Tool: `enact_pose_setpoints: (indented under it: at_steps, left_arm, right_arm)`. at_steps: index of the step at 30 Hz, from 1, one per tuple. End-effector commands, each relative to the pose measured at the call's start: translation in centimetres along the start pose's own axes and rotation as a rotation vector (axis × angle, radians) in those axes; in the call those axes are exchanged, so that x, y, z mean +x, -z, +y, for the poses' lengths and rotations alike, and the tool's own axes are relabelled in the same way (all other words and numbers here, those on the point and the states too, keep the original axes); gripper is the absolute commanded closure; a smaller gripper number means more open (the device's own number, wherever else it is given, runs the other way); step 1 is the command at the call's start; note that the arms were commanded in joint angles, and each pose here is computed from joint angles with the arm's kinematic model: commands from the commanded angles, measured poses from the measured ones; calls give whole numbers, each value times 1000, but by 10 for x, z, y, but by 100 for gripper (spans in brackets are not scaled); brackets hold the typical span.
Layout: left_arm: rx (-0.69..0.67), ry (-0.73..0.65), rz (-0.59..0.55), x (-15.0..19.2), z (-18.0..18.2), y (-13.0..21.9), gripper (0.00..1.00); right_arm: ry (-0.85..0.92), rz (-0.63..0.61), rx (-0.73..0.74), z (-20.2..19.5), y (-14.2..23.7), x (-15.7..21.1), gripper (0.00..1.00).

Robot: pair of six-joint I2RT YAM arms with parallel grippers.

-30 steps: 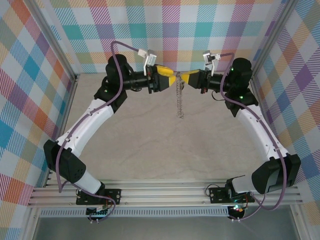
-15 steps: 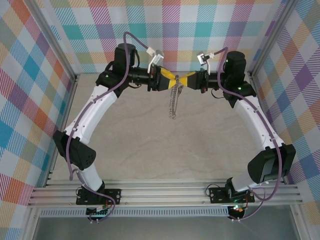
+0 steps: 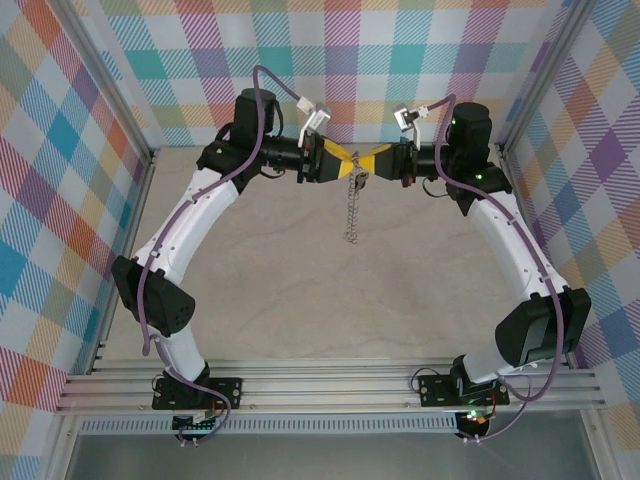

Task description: Put the keys on the keyring

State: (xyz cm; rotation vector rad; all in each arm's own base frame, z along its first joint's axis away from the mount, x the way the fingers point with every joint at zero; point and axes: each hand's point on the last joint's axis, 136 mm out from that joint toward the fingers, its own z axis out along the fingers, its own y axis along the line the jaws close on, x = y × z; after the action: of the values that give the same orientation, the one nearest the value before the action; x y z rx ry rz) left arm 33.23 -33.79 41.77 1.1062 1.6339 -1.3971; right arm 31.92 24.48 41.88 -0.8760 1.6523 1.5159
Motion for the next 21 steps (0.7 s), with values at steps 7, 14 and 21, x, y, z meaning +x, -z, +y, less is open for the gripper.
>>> enact_pose_setpoints:
  at_steps: [7, 14, 21]
  left_arm:
    - [54, -42, -28, -16, -14, -3, 66]
    - [77, -44, -20, -15, -20, -10, 73]
    - [95, -33, -7, -10, -22, -15, 92]
  right_arm:
    - [34, 0, -29, 3, 2, -1, 100]
    - [28, -1, -25, 2, 1, 0, 100]
    - [30, -7, -12, 0, 2, -1, 100]
